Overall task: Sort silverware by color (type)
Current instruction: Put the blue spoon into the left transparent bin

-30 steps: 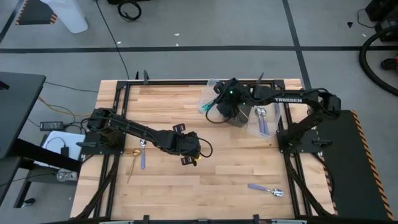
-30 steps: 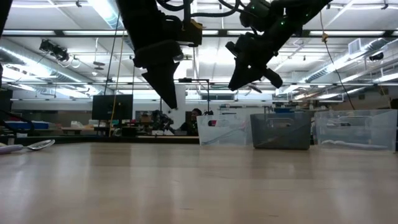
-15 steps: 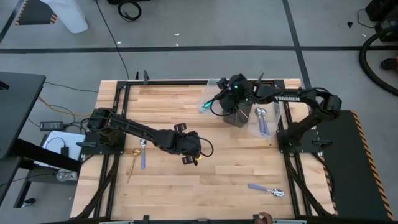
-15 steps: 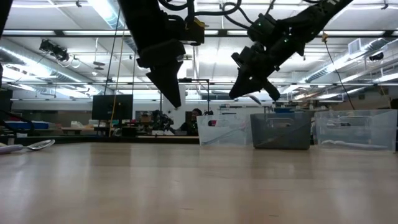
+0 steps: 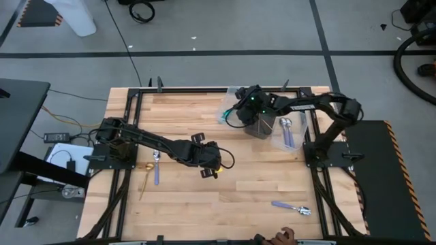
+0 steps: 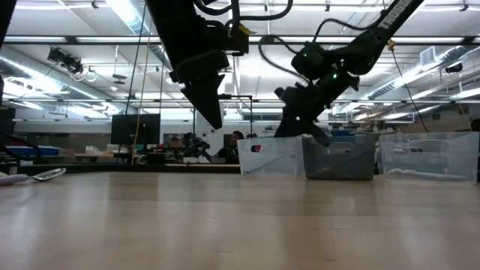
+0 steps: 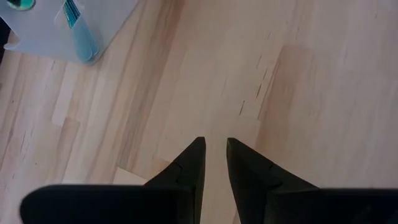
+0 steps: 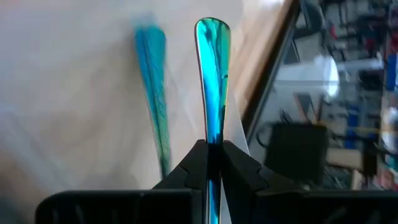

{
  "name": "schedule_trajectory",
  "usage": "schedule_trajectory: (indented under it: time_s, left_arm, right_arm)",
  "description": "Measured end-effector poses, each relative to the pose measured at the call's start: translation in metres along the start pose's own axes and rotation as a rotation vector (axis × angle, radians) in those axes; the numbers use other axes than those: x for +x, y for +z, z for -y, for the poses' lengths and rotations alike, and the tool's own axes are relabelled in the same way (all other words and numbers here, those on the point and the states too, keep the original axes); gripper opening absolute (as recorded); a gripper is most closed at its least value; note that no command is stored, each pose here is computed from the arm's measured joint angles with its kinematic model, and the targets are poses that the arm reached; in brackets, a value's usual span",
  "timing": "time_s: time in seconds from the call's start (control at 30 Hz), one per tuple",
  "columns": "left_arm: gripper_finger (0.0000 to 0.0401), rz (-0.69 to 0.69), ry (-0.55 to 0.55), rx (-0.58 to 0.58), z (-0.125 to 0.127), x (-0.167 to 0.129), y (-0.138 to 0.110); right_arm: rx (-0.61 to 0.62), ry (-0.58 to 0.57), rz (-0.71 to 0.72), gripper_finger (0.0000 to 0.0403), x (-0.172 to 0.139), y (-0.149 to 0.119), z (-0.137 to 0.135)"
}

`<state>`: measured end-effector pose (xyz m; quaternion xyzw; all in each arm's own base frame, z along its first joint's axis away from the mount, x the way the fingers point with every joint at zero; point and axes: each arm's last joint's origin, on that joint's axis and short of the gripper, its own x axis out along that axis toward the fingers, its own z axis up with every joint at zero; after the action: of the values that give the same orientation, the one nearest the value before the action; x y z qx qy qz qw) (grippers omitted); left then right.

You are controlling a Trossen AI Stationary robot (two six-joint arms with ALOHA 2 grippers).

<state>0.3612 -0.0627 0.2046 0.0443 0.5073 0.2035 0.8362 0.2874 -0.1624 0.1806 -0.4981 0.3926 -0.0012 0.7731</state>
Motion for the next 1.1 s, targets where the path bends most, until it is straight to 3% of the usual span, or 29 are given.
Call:
schedule_trajectory:
  time_s: [0.17,0.43,0.57,0.77,1.1]
  left_arm:
    - [0.0073,-0.001,-0.001,0.004,0.001,-0.001,-0.001]
    - [0.0073,-0.004,0.004,-0.005,-0.003,0.001,0.001]
    - [0.0073,-0.006,0.008,-0.012,-0.005,0.003,0.001]
    - [0.0073,-0.006,0.008,-0.011,-0.005,0.002,0.001]
    - [0.0073,-0.006,0.008,-0.012,-0.005,0.003,0.001]
  right_arm:
    - [-0.03,-0.002,-0.066,0.004,0.016,-0.002,-0.008]
    - [-0.032,0.026,-0.05,0.004,0.015,-0.001,-0.01]
    - [-0.122,0.012,-0.111,0.004,0.015,0.001,-0.01]
    - [-0.207,-0.043,-0.183,0.004,0.014,0.011,-0.008]
    - [-0.26,-0.065,-0.156,0.004,0.012,0.032,-0.012]
